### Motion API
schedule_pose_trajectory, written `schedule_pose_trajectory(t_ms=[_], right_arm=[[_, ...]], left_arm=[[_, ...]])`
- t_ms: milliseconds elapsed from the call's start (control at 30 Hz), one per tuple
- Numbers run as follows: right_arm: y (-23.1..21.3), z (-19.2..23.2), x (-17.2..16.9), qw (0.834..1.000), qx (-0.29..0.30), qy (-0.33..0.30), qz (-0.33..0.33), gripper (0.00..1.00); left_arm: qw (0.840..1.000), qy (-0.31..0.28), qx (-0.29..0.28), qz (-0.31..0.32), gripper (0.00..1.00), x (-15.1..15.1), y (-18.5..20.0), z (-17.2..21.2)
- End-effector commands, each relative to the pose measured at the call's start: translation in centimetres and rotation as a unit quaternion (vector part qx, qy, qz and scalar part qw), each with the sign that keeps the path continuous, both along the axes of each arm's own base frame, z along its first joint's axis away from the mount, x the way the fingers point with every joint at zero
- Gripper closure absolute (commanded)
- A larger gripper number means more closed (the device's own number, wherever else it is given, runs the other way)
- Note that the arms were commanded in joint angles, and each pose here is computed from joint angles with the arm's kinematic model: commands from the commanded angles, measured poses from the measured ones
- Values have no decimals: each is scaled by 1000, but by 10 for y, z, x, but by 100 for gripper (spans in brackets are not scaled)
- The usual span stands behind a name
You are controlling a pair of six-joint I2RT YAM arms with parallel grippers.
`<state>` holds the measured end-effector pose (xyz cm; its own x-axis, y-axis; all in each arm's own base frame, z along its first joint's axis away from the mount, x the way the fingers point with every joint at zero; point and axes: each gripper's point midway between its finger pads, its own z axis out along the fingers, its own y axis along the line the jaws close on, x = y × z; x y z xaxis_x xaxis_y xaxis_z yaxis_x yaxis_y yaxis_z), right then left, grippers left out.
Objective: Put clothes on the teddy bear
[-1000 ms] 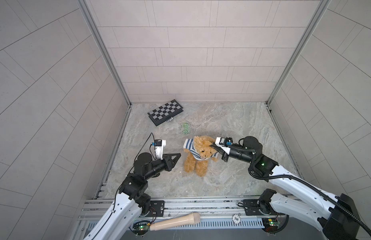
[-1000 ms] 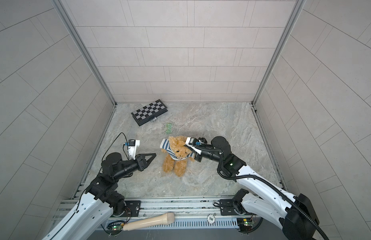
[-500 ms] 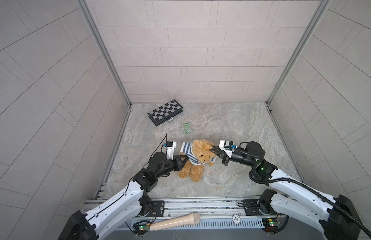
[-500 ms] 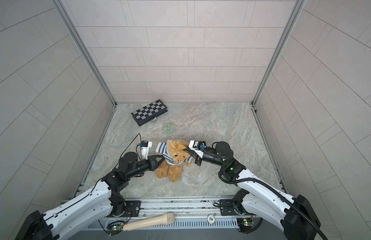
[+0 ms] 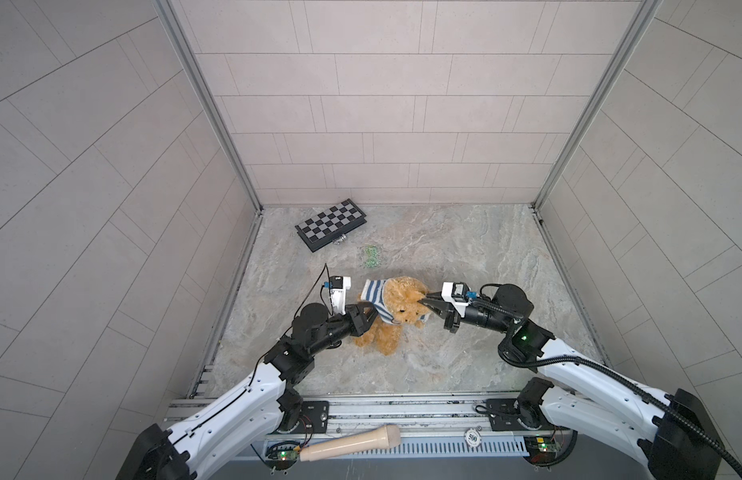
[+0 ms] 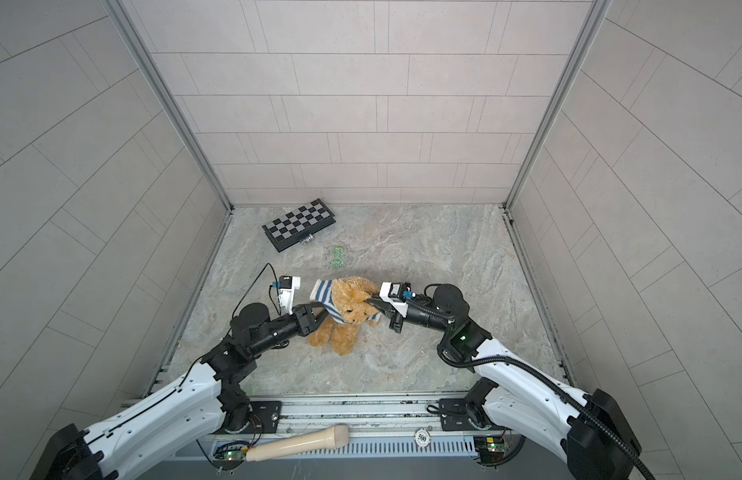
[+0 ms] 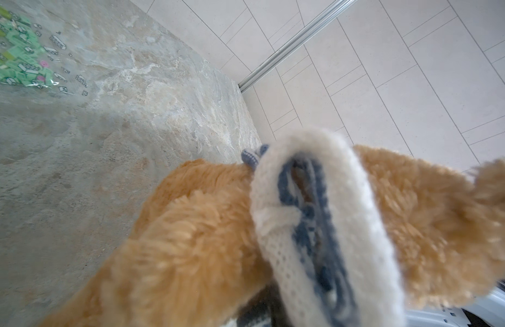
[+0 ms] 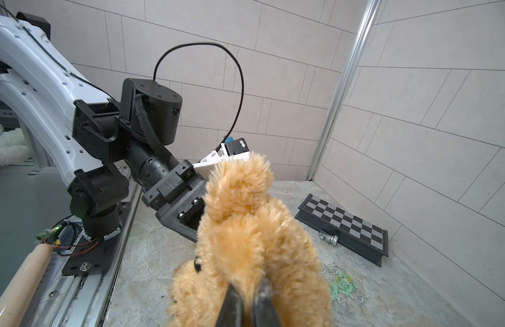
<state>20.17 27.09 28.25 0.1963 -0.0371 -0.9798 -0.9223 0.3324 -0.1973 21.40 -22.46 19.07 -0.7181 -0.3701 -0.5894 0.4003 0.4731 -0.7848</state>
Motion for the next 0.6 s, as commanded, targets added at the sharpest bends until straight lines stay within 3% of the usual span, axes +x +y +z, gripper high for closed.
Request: schedule_pose_trajectory(t_ms=[0,300,567], right_arm=[[0,15,-10,999,18,-39,18,100],[-1,17,-16,998,23,-53,30,100],[-1,21,-20,997,32,-57,38,100]], left_arm=[[998,-43,-41,-15,63,-3,-5,39],[998,-57,-36,-12,53,-7,0,54],[997,-67,-43,-12,54,-7,0,64]])
